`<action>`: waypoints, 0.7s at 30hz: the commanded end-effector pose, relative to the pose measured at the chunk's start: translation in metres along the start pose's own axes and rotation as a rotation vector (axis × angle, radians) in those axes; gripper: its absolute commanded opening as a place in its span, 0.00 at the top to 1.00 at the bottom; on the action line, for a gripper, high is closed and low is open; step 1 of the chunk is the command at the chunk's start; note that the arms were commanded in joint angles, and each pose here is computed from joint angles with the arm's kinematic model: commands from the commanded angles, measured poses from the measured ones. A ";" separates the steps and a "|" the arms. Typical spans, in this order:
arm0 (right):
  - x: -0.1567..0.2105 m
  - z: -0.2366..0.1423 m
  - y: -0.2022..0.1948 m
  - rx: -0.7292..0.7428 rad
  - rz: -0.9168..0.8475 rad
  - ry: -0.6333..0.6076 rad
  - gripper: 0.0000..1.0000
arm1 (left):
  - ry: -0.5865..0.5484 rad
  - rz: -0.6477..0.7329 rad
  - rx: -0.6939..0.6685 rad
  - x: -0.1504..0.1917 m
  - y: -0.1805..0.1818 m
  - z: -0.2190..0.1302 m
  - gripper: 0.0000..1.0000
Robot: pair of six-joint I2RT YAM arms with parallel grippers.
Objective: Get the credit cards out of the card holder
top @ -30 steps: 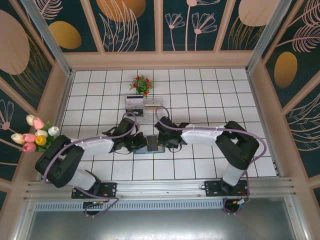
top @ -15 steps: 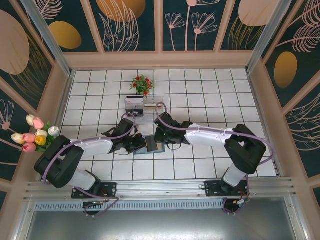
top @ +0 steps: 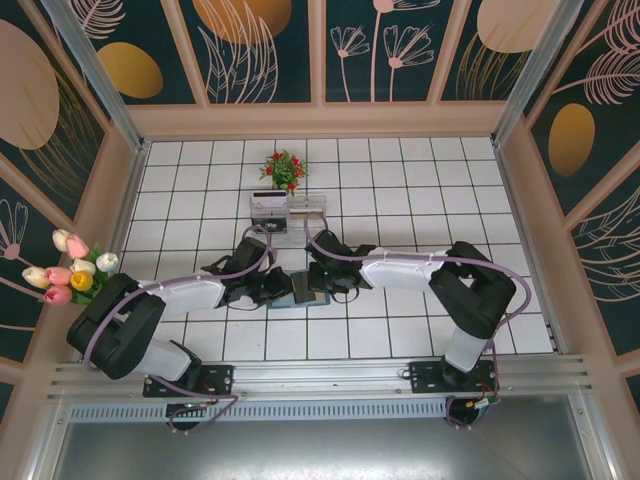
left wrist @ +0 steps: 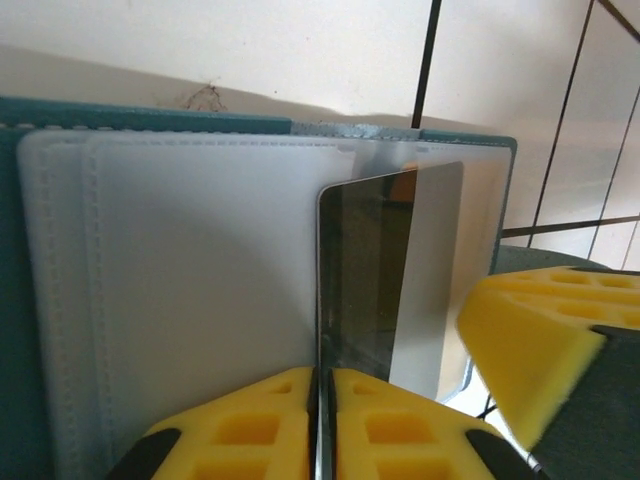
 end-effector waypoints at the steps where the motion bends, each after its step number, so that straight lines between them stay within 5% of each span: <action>1: 0.004 0.009 -0.001 -0.009 0.007 0.038 0.84 | -0.013 0.012 0.071 -0.002 -0.007 -0.006 0.78; 6: 0.008 0.013 -0.005 -0.005 0.021 0.063 0.84 | -0.014 -0.001 0.097 -0.003 -0.007 -0.006 0.67; 21: 0.013 0.015 -0.011 0.000 0.043 0.085 0.84 | -0.022 -0.054 -0.022 -0.005 0.010 0.003 0.63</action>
Point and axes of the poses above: each hand's point on the last joint's axis, 136 mm out from that joint toward the fingers, its own z axis out along the fingers, its own y axis along the line the jaws close on, x = y × z, the point moved 10 cm from there along -z, back along the fingers, and after that the axes turned 11 degrees about -z, right-handed, at the moved point
